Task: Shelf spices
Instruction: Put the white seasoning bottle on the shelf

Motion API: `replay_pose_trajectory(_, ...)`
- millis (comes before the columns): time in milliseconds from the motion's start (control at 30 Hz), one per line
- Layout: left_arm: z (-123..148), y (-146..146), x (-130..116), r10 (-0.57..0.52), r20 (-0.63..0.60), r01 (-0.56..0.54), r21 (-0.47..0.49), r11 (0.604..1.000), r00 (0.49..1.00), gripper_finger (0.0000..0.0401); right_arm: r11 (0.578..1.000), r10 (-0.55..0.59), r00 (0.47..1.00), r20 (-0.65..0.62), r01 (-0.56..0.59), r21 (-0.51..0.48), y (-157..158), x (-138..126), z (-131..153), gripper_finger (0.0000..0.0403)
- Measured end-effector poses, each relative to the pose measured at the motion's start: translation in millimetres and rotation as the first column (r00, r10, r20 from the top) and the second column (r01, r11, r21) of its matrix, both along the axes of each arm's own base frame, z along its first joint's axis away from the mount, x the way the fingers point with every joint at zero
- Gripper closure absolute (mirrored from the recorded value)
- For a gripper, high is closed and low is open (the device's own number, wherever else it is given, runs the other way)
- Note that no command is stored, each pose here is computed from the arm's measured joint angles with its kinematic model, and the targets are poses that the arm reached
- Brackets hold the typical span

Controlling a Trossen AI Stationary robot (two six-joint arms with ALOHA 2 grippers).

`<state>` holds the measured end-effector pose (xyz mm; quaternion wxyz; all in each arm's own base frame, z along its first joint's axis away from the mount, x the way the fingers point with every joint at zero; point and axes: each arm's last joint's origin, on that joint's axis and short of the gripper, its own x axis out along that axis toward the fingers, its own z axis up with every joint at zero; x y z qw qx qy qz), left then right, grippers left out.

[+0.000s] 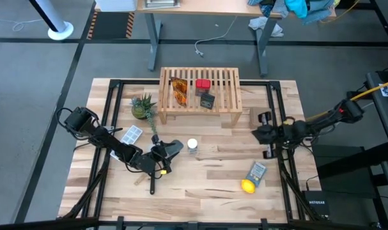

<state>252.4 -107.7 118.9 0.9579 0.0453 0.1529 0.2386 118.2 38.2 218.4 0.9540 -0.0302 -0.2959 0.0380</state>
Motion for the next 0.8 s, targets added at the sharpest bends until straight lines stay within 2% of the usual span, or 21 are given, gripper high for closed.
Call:
replay_pose_trajectory(400, 0, -4, -2, -0.017, 0.001, 0.017, -0.002, 1.0, 1.0, 0.0203, 0.997, 0.062, 0.998, 0.014, -0.063, 0.036, -10, -31, 7, 0.0395)
replay_pose_trajectory(533, 0, -4, -2, -0.017, 0.001, 0.017, -0.002, 1.0, 1.0, 0.0203, 0.997, 0.066, 0.98, -0.187, -0.069, -0.014, -12, -34, 4, 0.0395)
replay_pose_trajectory(633, 0, -4, -2, -0.017, 0.002, 0.017, -0.002, 1.0, 1.0, 0.0203, 0.996, 0.09, 0.94, -0.329, -0.092, 0.007, -13, -37, 0, 0.0395)
replay_pose_trajectory(800, 0, -5, -2, -0.016, 0.005, 0.016, -0.007, 1.0, 1.0, 0.0203, 0.988, 0.131, 0.891, -0.434, -0.152, -0.013, -10, -35, -9, 0.0395)
